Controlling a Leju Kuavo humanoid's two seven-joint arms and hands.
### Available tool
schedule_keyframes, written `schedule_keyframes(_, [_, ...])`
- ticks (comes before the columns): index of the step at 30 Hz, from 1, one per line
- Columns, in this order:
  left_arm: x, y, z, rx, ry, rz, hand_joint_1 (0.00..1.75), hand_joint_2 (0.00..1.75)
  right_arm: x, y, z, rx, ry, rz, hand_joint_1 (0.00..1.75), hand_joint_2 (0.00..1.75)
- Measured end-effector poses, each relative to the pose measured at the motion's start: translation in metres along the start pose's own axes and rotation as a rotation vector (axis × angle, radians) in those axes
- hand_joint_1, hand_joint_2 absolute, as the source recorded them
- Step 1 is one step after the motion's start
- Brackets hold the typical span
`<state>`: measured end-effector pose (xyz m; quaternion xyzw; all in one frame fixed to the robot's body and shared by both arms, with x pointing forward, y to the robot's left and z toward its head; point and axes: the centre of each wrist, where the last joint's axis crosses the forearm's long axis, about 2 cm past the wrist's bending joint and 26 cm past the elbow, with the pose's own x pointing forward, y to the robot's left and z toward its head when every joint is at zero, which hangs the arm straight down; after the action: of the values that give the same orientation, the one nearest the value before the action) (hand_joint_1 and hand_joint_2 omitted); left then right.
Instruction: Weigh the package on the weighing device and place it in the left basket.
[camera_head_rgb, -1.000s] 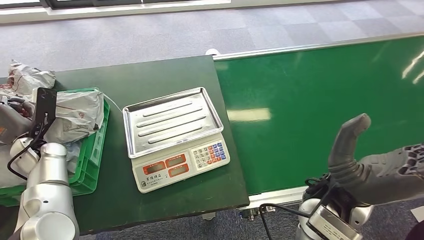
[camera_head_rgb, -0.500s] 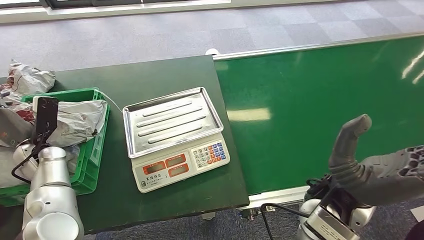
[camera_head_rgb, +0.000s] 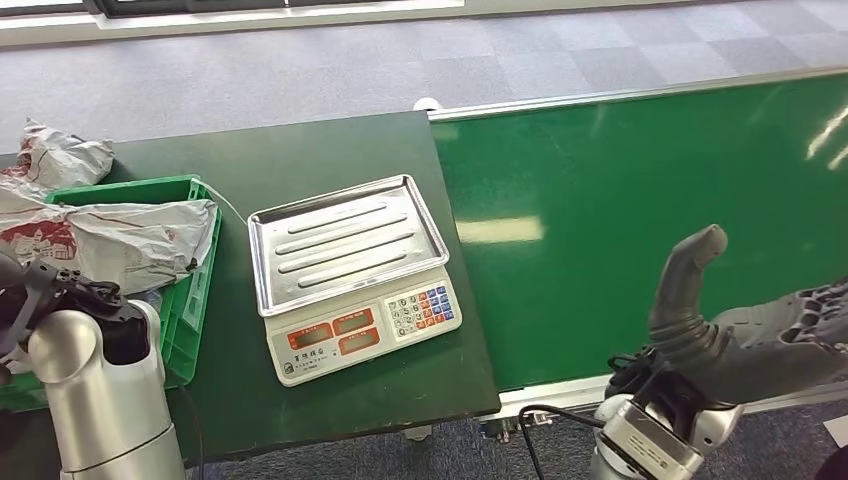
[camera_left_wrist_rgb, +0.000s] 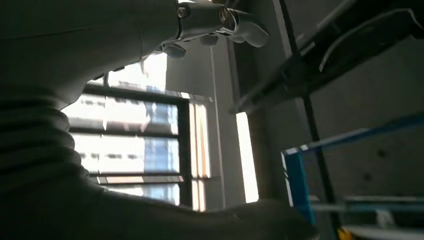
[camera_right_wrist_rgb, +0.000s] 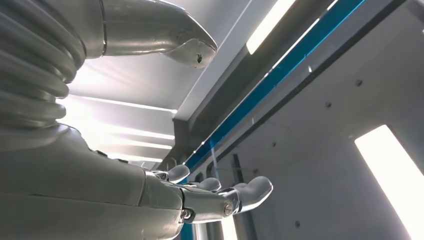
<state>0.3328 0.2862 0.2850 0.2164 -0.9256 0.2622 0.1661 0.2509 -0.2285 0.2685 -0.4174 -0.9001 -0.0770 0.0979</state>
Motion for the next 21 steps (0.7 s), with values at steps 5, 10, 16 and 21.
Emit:
schedule_keyframes(5, [0.031, -0.039, 0.029, -0.383, 0.096, 0.403, 0.00, 1.75, 0.005, 0.010, 0.008, -0.025, 0.090, -0.113, 0.00, 1.75])
schedule_keyframes(10, [0.041, -0.063, 0.067, -0.595, 0.156, 0.575, 0.00, 1.75, 0.015, 0.023, 0.020, 0.007, 0.141, -0.208, 0.00, 1.75])
schedule_keyframes(16, [0.043, -0.071, 0.086, -0.689, 0.214, 0.656, 0.00, 1.75, 0.018, 0.030, 0.030, 0.038, 0.177, -0.241, 0.00, 1.75])
schedule_keyframes(21, [0.047, -0.077, 0.136, -0.829, 0.332, 0.825, 0.00, 1.75, 0.027, 0.034, 0.061, 0.136, 0.268, -0.312, 0.00, 1.75])
